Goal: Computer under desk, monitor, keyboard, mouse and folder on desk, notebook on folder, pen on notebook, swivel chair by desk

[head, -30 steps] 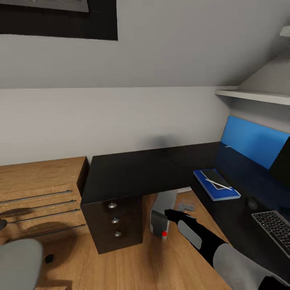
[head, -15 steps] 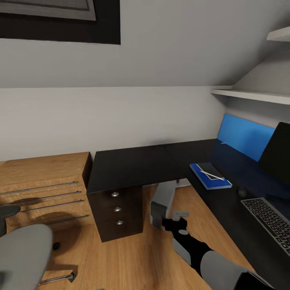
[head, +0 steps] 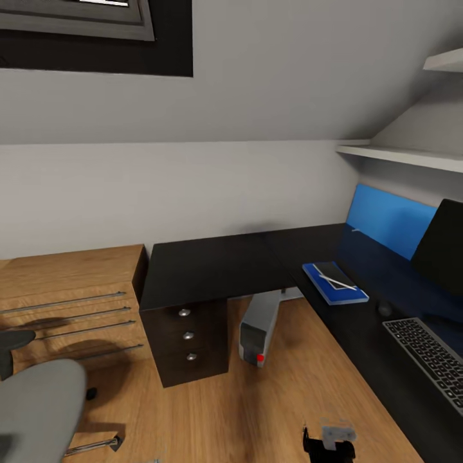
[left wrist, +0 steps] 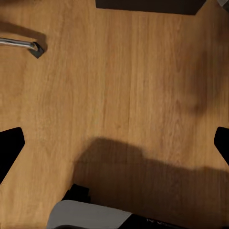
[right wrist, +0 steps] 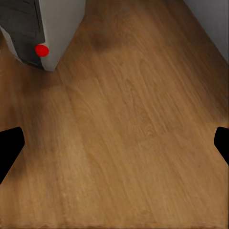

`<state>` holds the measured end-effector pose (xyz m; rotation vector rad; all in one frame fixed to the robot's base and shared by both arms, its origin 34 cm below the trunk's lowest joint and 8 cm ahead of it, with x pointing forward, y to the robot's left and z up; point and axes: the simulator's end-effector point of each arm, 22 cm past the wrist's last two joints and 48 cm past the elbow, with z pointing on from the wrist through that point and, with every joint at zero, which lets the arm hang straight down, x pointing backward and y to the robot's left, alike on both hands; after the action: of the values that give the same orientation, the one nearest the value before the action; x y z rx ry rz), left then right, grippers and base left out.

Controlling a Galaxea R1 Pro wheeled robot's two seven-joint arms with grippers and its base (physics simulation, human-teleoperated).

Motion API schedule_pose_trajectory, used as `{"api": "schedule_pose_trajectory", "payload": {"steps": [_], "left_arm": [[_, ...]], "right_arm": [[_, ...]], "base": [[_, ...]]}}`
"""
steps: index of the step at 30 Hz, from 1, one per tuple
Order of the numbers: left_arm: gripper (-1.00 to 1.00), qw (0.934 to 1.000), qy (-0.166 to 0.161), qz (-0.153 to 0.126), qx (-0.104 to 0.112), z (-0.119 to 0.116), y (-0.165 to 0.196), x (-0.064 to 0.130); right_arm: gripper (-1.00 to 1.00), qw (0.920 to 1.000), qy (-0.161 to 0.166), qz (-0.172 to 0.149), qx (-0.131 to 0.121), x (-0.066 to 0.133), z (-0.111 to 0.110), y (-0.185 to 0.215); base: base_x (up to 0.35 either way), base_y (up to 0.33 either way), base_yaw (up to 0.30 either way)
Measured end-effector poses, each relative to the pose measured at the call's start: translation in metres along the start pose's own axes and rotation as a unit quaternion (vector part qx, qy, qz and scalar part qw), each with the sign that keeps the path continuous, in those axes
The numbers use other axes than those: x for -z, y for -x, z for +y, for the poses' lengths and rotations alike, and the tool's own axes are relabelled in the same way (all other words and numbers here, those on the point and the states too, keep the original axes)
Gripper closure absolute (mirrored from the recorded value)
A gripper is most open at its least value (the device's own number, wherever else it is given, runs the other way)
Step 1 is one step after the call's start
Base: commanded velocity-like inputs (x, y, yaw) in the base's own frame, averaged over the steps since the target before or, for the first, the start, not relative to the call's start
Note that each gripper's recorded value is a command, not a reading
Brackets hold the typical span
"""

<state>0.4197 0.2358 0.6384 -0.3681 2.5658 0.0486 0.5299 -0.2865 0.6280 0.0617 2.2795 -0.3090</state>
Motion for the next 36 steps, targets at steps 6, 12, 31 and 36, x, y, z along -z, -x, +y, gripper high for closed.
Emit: {"api": "schedule_pose_trajectory", "payload": {"steps": [6,12,31,36], "left_arm": [[-1.0,0.9993,0.026,-0.027,0.004,0.029,-0.016,0.0],[-1.0,0.9983,0.031,-0.049,0.006,0.037,-0.016,0.006],[-1.0,0.9987,0.04,0.031,-0.001,0.03,-0.09,0.032],[-1.0,0.9981,0.046,0.041,-0.006,0.034,-0.088,0.029]], "right_arm": [[-1.0,0.9996,0.004,-0.026,-0.012,0.043,-0.007,-0.039],[-1.0,0.9993,0.006,-0.033,-0.015,0.054,-0.007,-0.037],[-1.0,0.999,-0.004,-0.041,-0.016,0.07,-0.027,-0.019],[-1.0,0.9991,-0.004,-0.04,-0.017,0.074,-0.027,-0.016]], "base": [[0.0,0.0,0.0],[0.0,0.0,0.0],[0.0,0.0,0.0],[0.0,0.0,0.0]]}}
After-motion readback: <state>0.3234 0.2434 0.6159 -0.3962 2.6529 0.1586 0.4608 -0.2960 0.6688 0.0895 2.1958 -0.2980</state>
